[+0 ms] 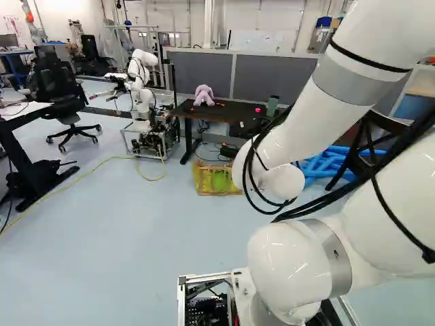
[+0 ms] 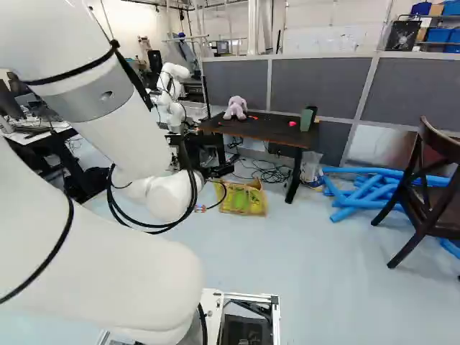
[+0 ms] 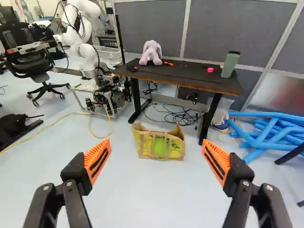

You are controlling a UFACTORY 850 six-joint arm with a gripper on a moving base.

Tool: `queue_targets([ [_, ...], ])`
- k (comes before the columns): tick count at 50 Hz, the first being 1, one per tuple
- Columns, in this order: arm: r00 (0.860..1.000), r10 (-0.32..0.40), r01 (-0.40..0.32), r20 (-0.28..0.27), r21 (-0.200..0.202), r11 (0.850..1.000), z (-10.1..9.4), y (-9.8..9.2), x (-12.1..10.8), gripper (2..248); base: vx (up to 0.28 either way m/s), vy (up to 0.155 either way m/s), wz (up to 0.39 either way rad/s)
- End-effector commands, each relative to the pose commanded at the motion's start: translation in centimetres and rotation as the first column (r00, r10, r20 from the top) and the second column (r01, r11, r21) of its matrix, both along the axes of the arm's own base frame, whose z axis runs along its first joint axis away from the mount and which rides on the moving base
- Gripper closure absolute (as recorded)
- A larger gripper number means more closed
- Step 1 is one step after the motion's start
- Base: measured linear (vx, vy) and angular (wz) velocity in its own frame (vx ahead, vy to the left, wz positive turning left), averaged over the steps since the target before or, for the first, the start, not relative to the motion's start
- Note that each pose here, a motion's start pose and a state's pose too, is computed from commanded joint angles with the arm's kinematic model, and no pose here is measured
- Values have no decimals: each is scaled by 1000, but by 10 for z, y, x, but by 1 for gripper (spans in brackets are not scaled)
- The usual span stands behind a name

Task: Pick up the bag on the ground and place it on the table

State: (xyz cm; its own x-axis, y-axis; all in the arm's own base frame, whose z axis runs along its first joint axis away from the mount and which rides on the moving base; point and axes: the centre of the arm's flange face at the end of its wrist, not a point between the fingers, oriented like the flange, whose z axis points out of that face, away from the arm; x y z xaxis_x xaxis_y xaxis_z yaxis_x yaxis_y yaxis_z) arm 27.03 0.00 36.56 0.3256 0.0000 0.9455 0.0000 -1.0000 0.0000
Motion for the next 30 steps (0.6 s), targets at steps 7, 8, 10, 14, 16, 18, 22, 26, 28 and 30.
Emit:
queue_targets([
  [7,1000,0,0,0,0,1000,0,0,0,3,259,-55,-3],
  [8,1000,0,0,0,0,1000,0,0,0,3,268,-47,14],
  [10,1000,0,0,0,0,1000,0,0,0,3,283,-50,9],
  [14,1000,0,0,0,0,1000,0,0,0,3,267,-52,4],
  [16,1000,0,0,0,0,1000,0,0,0,3,296,-64,-19],
  [18,1000,0,0,0,0,1000,0,0,0,3,246,-37,4],
  [22,1000,0,0,0,0,1000,0,0,0,3,270,-33,-2],
  [26,1000,0,0,0,0,1000,0,0,0,3,280,-34,0],
  [28,1000,0,0,0,0,1000,0,0,0,3,269,-37,-3],
  [30,1000,0,0,0,0,1000,0,0,0,3,268,-32,-9],
])
